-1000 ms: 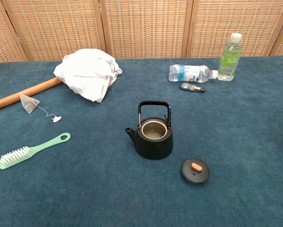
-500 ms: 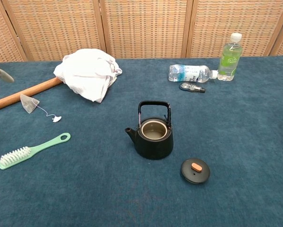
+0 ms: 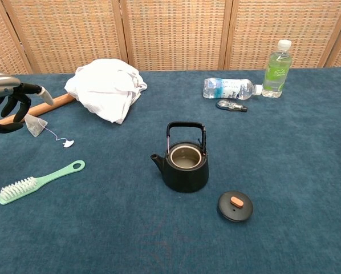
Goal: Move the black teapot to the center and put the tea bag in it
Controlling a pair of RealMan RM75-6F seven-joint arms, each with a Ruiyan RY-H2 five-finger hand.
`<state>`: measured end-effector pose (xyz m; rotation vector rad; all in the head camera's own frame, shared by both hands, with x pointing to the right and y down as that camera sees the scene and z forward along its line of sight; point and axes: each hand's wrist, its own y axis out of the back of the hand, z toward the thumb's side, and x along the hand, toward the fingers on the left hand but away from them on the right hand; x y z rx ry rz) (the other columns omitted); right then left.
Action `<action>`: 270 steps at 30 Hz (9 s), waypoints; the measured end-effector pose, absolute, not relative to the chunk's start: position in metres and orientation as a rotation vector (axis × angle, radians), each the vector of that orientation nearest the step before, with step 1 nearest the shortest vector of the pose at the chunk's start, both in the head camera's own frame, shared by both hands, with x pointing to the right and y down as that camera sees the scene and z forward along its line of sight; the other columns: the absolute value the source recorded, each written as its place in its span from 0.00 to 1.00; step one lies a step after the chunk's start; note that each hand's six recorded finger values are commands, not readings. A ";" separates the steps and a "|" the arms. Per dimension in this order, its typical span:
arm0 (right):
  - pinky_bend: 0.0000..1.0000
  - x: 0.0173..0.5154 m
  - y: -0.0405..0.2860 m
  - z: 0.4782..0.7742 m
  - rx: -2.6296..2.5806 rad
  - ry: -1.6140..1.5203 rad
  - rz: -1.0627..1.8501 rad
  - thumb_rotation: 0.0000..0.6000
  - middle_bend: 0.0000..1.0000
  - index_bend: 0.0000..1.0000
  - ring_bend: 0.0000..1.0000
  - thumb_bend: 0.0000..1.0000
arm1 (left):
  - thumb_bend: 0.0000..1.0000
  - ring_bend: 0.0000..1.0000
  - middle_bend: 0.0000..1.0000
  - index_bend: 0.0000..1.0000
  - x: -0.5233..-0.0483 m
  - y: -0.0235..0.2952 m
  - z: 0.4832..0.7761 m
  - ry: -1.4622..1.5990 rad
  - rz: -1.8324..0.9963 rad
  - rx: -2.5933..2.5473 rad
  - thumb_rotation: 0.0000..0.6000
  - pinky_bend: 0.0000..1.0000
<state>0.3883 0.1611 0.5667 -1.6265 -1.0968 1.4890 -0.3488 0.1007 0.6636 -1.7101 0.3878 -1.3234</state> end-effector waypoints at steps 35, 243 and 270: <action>0.36 0.397 0.162 0.566 -1.634 -1.112 1.500 1.00 0.27 0.27 0.21 0.58 | 0.36 0.69 0.71 0.46 -0.322 0.088 0.726 0.445 -1.469 -1.669 1.00 0.71; 0.21 0.410 0.201 0.562 -1.608 -1.245 1.475 1.00 0.23 0.27 0.13 0.58 | 0.54 0.71 0.71 0.64 -0.151 0.105 0.594 0.635 -0.783 -2.132 1.00 0.72; 0.21 0.422 0.204 0.564 -1.604 -1.269 1.502 1.00 0.23 0.27 0.13 0.58 | 0.54 0.71 0.71 0.64 -0.118 0.089 0.589 0.707 -0.725 -2.163 1.00 0.72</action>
